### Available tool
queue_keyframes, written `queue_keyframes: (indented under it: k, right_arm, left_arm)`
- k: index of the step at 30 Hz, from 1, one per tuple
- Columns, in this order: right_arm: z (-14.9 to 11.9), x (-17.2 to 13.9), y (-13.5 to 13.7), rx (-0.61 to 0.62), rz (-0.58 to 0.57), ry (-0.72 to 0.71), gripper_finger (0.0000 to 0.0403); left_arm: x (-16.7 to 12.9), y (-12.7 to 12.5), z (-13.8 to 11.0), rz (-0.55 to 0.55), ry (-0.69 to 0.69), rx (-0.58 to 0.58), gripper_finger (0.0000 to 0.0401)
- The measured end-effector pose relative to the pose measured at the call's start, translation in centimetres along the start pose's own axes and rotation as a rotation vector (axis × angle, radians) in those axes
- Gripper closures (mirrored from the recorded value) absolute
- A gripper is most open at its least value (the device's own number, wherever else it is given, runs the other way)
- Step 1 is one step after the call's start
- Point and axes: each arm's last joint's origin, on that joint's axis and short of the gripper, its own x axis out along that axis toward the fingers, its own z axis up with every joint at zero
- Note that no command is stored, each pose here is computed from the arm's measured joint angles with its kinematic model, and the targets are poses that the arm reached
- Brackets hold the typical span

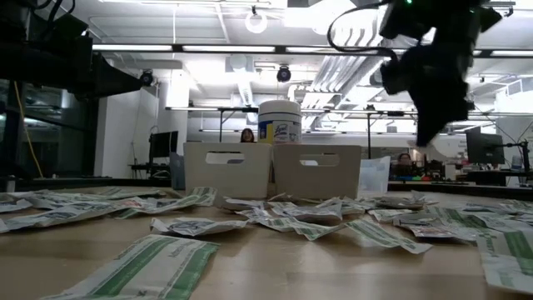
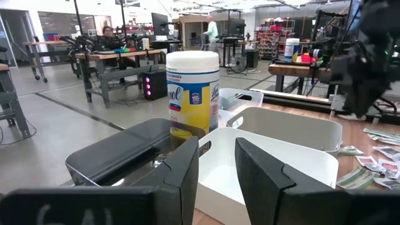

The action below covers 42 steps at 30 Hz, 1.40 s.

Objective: Pick & Place First Aid Supplies
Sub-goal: Put the band aid into the transparent bin

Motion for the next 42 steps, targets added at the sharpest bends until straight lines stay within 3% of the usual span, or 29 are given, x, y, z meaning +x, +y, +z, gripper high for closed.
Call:
queue_keyframes:
  k: [14,24,29,36,39,42]
  right_arm:
    - [6.2,-4.8,-3.3,-0.428,-0.058,-0.133,0.0403]
    - [12.4,-4.8,-7.3,-0.584,-0.195,-0.097,0.0403]
    - [15.5,-3.3,-9.8,-0.544,-0.281,-0.042,0.0403]
    - [18.3,-1.1,-12.0,-0.295,-0.264,-0.018,0.0403]
    - [18.3,-0.8,-12.1,-0.309,-0.254,-0.004,0.0403]
    - [18.3,-0.4,-12.1,-0.404,-0.222,0.021,0.0403]
  left_arm:
    - [0.0,0.0,0.0,0.000,0.000,0.000,0.0300]
    - [0.0,0.0,0.0,0.000,0.000,0.000,0.0300]
    - [0.0,0.0,0.0,0.000,0.000,0.000,0.0300]
    - [0.0,0.0,0.0,0.000,0.000,0.000,0.0300]
    - [0.0,0.0,0.0,0.000,0.000,0.000,0.0300]
    - [0.0,0.0,0.0,0.000,0.000,0.000,0.0300]
